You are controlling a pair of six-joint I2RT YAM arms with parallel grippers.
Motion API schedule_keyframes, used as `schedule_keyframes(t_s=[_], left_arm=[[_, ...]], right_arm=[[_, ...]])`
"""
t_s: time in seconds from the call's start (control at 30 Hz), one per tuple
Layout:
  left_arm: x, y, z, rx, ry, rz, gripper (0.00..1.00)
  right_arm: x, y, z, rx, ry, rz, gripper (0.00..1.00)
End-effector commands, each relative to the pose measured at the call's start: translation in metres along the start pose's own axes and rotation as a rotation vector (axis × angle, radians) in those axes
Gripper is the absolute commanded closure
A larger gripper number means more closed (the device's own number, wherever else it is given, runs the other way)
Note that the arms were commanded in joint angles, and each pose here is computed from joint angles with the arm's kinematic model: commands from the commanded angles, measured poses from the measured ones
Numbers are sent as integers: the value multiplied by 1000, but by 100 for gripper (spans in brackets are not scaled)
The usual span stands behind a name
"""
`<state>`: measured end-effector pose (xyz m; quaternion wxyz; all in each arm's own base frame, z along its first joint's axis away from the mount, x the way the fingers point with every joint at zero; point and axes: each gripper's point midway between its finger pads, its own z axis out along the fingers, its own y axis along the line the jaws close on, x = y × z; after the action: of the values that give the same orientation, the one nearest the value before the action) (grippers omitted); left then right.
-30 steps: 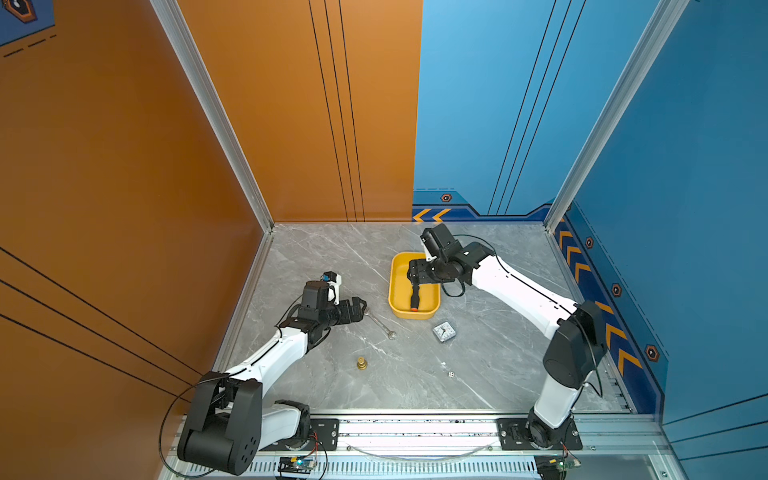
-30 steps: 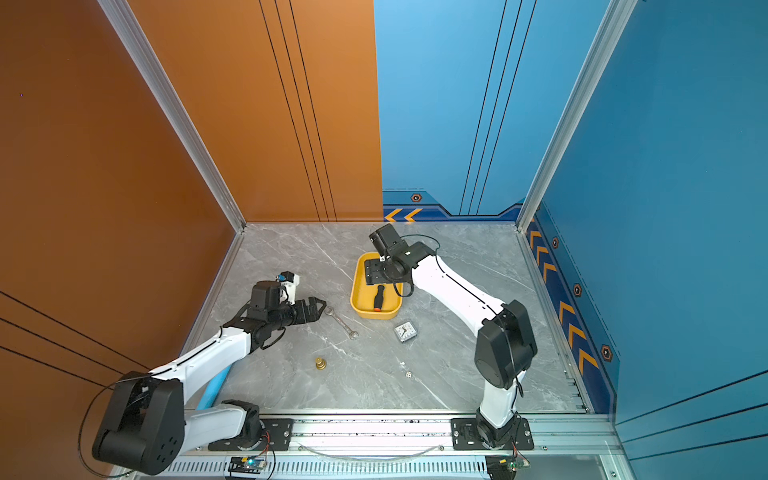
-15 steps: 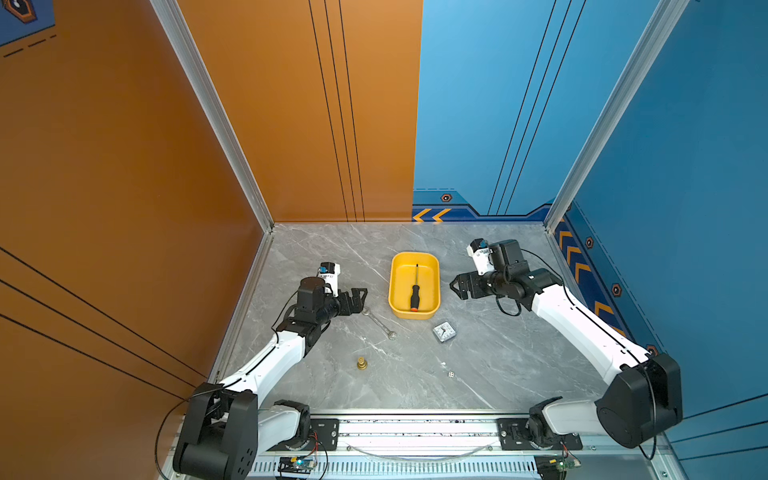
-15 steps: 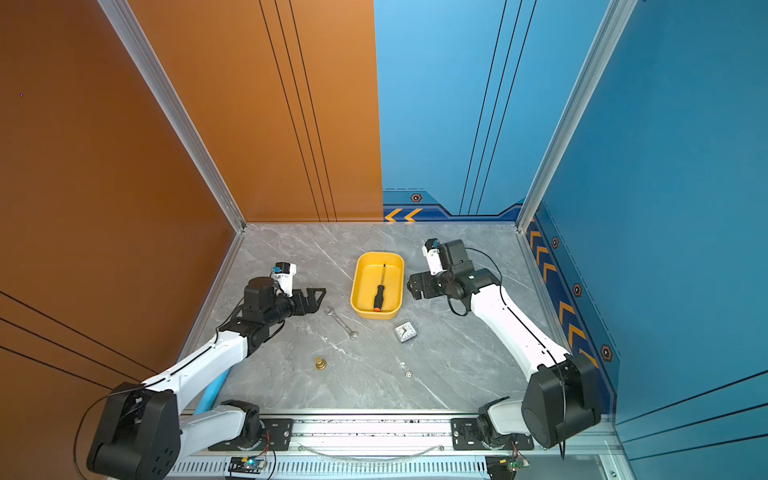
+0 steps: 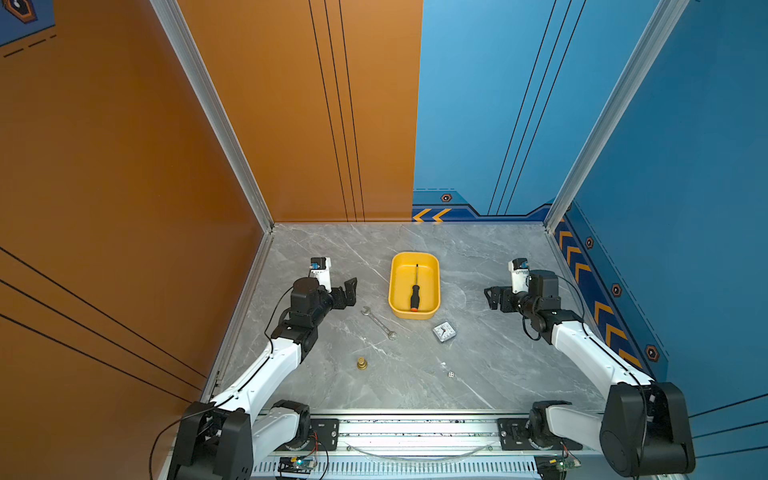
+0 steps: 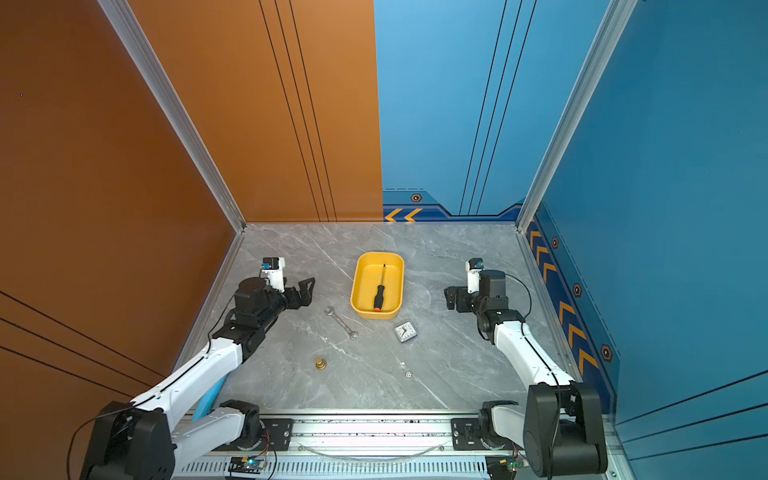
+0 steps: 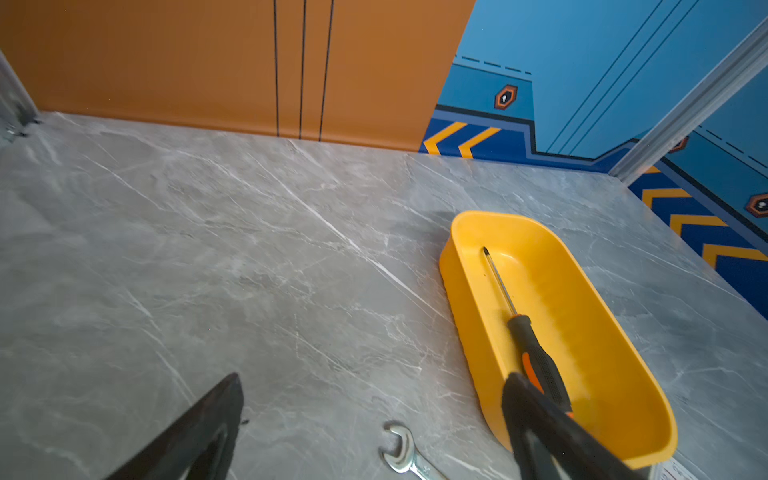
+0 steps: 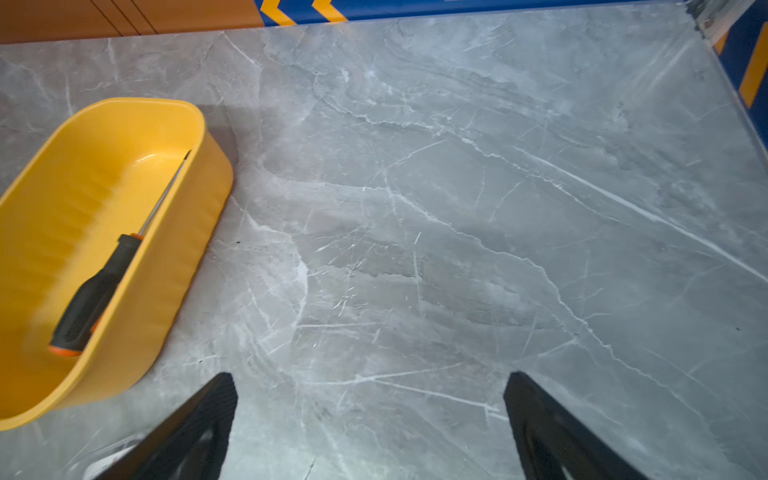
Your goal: Put the screwdriver in the bin
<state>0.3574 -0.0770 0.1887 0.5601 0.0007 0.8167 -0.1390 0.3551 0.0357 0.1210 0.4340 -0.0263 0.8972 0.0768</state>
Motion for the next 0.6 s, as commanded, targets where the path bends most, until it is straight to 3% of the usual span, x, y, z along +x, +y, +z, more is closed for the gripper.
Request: schedule_keyframes(t_s=[0.0,0.2,0.57], left_arm=[[0,28,-9,-130,-53,62,2],[12,51,-13,-201,-73,121,2],[31,95,-4,-298,-118,116,2]], right_arm=[[-20,-19,3,89,-176,-33,1],[-15,-41,3,174,-331,26,1],[-10,-56,5,211,-451,56,1]])
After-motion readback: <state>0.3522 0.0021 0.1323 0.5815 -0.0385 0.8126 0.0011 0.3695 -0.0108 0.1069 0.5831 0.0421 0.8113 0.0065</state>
